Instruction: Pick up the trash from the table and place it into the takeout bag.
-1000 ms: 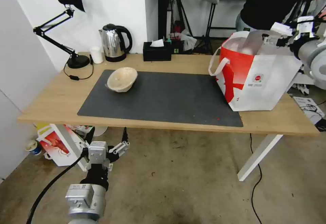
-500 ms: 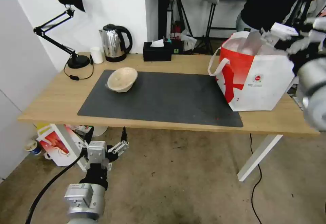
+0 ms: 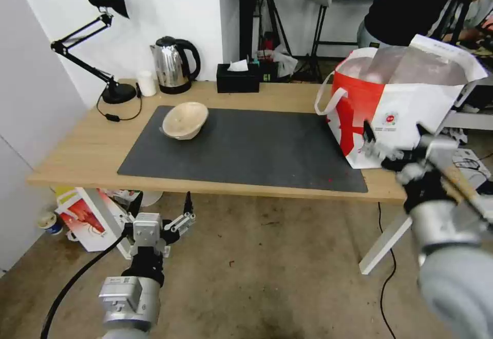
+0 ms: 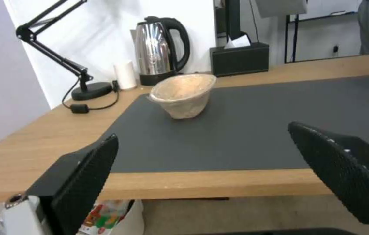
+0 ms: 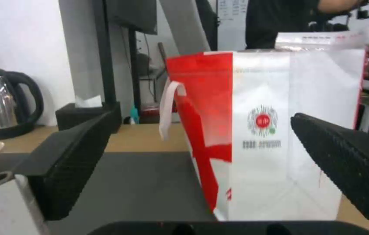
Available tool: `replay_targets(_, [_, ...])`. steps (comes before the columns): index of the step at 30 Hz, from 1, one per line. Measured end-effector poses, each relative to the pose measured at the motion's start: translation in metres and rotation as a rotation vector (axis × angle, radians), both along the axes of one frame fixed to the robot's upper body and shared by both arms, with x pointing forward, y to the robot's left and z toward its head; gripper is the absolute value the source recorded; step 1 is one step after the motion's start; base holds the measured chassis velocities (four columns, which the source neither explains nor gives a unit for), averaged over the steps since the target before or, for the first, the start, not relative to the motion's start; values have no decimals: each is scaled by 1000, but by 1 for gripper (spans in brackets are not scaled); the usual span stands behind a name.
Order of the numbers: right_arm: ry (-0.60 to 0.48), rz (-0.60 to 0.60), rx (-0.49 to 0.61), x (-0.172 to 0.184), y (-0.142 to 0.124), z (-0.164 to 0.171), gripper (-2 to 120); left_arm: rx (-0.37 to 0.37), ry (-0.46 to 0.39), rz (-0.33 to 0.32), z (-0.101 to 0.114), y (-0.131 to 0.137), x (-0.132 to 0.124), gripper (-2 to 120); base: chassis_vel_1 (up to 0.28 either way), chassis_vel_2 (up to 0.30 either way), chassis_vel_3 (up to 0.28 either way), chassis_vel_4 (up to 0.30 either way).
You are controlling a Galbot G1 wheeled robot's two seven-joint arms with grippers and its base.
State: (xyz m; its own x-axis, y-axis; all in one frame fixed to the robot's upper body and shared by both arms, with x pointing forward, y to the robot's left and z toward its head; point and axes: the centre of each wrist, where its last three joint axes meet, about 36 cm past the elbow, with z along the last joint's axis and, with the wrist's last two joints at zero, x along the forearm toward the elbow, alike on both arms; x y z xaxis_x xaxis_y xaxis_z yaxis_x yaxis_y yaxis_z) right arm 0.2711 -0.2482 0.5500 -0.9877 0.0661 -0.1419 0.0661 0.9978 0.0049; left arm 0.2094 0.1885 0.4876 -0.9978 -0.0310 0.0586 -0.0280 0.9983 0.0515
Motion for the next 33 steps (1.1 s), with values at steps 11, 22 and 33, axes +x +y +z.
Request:
replay_targets(11, [20, -107, -5, -37, 33, -43, 100, -4, -11, -1, -1, 0, 0, 98, 0, 0, 0, 0])
replay_targets(22, [67, -109, 75, -53, 50, -67, 100, -14, -7, -5, -5, -1, 1, 98, 0, 0, 0, 0])
replay_targets(33, [93, -109, 77, -60, 60, -83, 100, -13, -7, -5, -6, -1, 2, 98, 0, 0, 0, 0])
